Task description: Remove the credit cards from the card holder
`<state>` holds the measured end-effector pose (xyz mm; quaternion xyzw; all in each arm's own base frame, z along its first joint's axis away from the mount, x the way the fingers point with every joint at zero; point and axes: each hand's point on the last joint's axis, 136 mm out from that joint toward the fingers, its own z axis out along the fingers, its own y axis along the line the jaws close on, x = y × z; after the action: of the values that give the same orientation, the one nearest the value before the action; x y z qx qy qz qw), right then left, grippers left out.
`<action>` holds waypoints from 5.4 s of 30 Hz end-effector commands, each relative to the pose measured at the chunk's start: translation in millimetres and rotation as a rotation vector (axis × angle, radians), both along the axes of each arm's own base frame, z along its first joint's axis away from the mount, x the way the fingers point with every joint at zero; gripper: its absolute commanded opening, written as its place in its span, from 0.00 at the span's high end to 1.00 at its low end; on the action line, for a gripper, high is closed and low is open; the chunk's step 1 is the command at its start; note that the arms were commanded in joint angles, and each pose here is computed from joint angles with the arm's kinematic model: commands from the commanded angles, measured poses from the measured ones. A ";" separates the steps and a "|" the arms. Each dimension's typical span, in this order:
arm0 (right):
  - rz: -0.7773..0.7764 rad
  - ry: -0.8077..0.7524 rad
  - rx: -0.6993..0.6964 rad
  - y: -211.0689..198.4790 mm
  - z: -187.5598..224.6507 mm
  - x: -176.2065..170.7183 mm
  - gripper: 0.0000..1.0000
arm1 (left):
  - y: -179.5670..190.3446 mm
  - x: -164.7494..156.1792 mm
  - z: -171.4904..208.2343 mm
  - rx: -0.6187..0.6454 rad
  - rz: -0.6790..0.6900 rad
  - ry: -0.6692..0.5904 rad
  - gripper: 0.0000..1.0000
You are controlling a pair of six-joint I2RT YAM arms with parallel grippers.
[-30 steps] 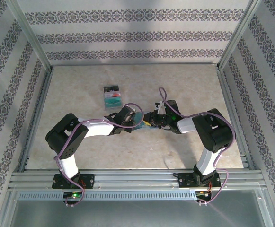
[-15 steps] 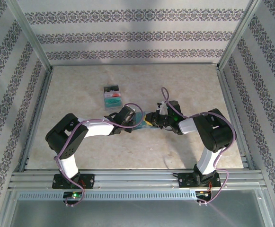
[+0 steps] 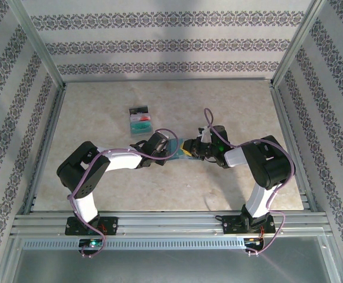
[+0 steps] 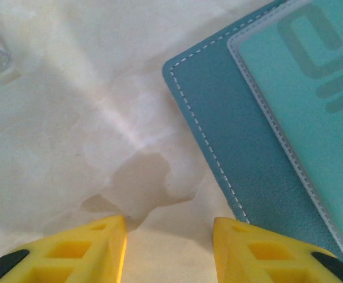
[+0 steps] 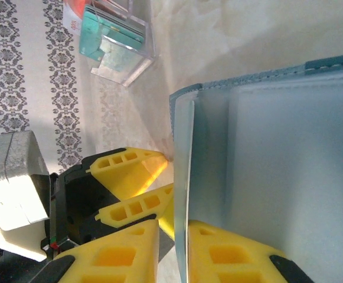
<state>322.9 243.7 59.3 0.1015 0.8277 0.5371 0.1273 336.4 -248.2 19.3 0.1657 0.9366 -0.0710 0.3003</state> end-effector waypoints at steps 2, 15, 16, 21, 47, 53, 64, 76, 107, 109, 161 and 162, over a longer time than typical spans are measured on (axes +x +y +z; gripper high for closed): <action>0.013 -0.036 0.027 -1.4 7.4 0.1 0.80 | 2.9 -14.3 -15.6 0.051 -0.020 0.069 0.57; -0.004 -0.026 0.037 -8.9 3.1 1.6 0.81 | 3.2 -13.7 -16.2 0.057 -0.019 0.074 0.57; -0.005 -0.025 0.038 -9.3 3.2 1.8 0.80 | 3.3 -14.0 -16.4 0.058 -0.020 0.074 0.57; -0.007 -0.027 0.044 -10.4 4.6 2.1 0.80 | 3.1 -13.4 -16.1 0.060 -0.020 0.073 0.57; -0.002 0.003 0.039 -5.8 -9.1 1.3 0.82 | -49.6 17.4 53.8 -0.165 -0.069 -0.057 0.55; 0.000 0.005 0.039 -4.4 -10.0 0.2 0.81 | -52.6 21.2 36.6 -0.110 -0.097 -0.033 0.56; 0.002 0.008 0.041 -3.3 -11.3 0.3 0.81 | -36.1 19.4 2.0 0.055 -0.115 0.010 0.56; -0.010 0.009 0.044 -4.9 -13.6 2.1 0.88 | -25.2 10.6 -18.1 0.125 -0.118 0.064 0.55; -0.092 -0.025 -0.050 -44.0 -9.2 -8.3 0.94 | -4.2 -5.8 -2.9 0.120 -0.093 0.031 0.53; -0.088 -0.030 -0.064 -44.9 -7.2 -9.6 0.94 | -5.5 -5.9 5.1 0.101 -0.091 0.021 0.50; 0.058 -0.673 0.254 7.6 220.3 -49.6 0.97 | -40.2 -32.2 264.4 -0.998 -0.299 -0.281 0.49; 0.057 -0.674 0.258 7.8 221.4 -50.1 0.97 | -40.4 -32.6 267.5 -1.009 -0.303 -0.290 0.50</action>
<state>276.1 248.8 255.3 -0.0713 0.6990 0.6235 0.3429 305.7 -287.2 261.6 0.1353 0.7414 -0.4943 0.4332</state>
